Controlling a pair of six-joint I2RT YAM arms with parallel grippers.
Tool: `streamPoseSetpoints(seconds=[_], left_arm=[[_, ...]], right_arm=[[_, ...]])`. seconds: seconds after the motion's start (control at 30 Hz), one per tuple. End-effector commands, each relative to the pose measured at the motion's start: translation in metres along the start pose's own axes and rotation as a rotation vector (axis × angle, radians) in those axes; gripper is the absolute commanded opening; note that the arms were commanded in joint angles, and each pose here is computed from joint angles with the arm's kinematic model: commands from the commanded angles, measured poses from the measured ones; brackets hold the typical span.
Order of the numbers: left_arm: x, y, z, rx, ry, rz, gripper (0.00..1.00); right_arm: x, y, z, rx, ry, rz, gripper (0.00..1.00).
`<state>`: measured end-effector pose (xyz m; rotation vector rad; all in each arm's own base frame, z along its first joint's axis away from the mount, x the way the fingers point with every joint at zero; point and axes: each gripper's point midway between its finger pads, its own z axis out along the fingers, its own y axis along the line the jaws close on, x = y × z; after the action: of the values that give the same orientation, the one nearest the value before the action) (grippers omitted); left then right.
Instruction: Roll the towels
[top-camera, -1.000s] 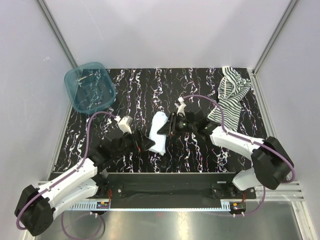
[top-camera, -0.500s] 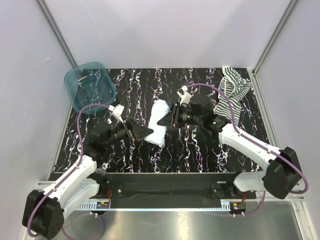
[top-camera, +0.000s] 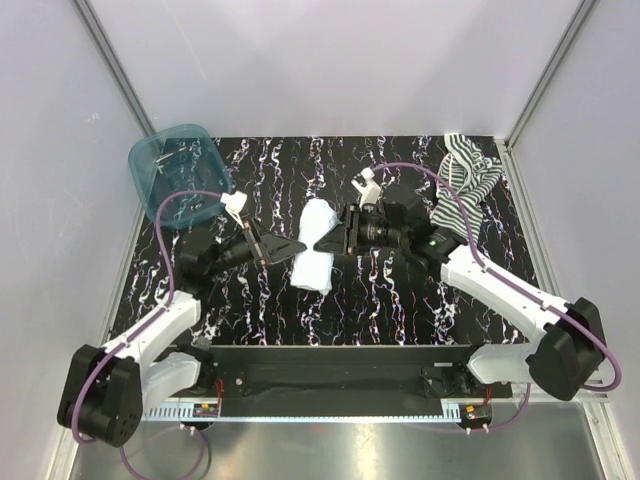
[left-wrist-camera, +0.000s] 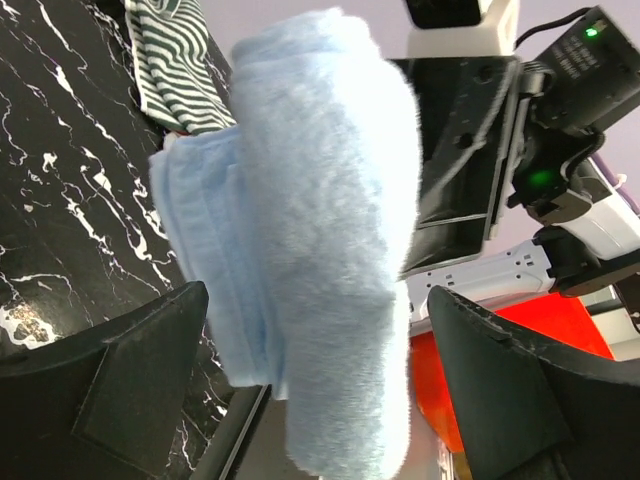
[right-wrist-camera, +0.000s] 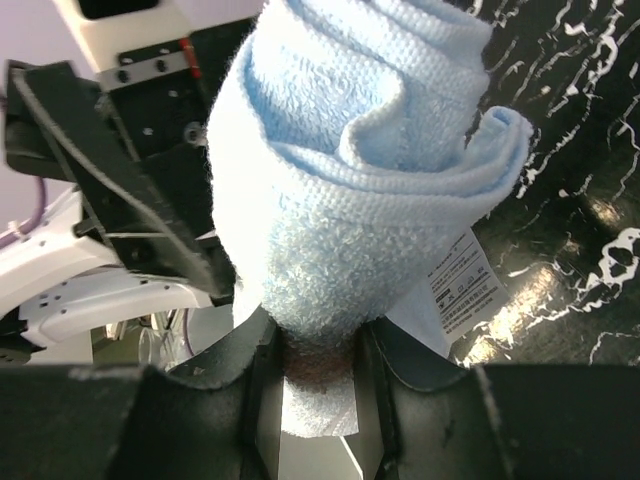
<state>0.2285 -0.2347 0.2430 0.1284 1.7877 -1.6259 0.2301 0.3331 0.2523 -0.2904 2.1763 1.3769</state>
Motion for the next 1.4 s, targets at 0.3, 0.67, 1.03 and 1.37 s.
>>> streamPoseSetpoints(seconds=[0.3,0.67,1.03,1.37], left_arm=[[-0.002,-0.025,0.0,0.16,-0.001,0.027,0.99],[-0.005,-0.051,-0.004,0.391,-0.002,-0.066,0.68],[-0.014,0.004,0.013,0.038,0.02,0.045,0.01],[-0.032,0.03,0.001,-0.285,0.076,0.114,0.0]], right_arm=[[-0.044,0.097,-0.024,-0.422,-0.184,-0.081,0.33],[-0.05,0.118,-0.03,-0.588,-0.226,-0.088,0.34],[-0.047,0.08,-0.031,-0.271,-0.212,-0.165,0.34],[-0.05,0.061,-0.024,-0.161,-0.206,-0.157,0.74]])
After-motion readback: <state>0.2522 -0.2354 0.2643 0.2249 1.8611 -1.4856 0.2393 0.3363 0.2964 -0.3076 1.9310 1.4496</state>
